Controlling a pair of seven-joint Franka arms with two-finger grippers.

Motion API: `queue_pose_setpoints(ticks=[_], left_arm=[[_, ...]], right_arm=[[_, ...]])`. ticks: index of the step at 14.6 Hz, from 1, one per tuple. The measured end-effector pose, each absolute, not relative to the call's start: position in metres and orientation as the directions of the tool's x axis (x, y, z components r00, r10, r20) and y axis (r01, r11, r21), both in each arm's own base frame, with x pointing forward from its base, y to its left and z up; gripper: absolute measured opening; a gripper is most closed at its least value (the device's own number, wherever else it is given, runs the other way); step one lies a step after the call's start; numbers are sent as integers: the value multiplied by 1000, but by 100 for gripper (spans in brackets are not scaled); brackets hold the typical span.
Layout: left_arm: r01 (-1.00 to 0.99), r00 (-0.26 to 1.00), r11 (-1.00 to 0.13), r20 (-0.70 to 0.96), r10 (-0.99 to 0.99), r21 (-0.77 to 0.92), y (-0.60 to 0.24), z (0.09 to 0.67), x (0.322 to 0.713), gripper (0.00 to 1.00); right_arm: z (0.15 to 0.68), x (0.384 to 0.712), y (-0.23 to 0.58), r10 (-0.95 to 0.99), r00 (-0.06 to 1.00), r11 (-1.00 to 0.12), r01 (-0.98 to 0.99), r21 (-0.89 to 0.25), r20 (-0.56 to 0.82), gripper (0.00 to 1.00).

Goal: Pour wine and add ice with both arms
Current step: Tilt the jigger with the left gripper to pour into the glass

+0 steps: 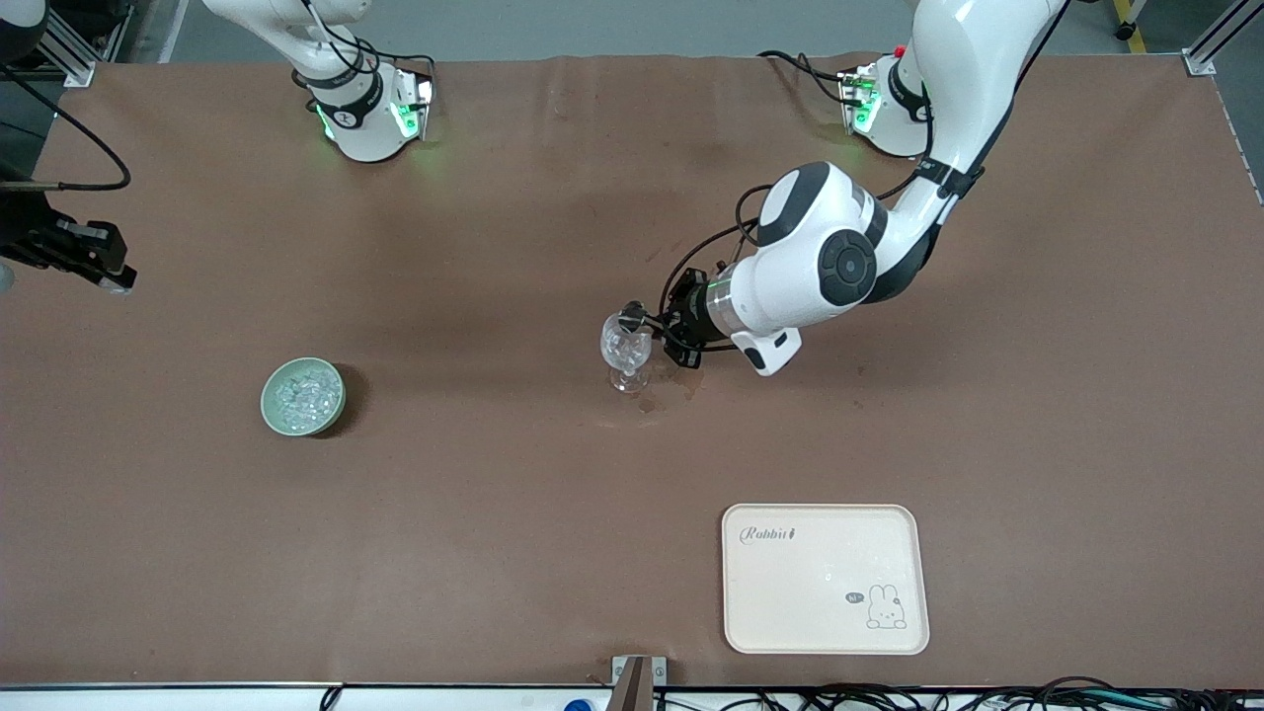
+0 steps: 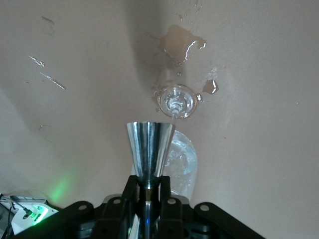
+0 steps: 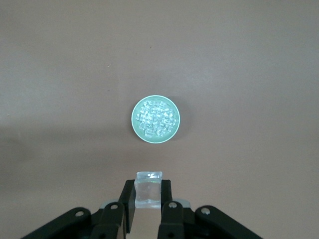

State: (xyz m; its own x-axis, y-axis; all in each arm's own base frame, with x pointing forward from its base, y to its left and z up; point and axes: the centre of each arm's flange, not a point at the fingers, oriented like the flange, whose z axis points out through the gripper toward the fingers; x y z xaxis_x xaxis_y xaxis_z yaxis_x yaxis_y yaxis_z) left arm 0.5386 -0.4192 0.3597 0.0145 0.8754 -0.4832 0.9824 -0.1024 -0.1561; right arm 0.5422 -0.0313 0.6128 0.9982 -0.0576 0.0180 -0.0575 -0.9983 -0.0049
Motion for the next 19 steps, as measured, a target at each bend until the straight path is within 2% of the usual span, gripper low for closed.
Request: queue_pose_setpoints(ticks=[19], left_arm=[[989,-21,-36,-377,926,-144,-429,358,530,22]], right_arm=[[613,542,-31,-57,998,-998,-57,-5,17,25]])
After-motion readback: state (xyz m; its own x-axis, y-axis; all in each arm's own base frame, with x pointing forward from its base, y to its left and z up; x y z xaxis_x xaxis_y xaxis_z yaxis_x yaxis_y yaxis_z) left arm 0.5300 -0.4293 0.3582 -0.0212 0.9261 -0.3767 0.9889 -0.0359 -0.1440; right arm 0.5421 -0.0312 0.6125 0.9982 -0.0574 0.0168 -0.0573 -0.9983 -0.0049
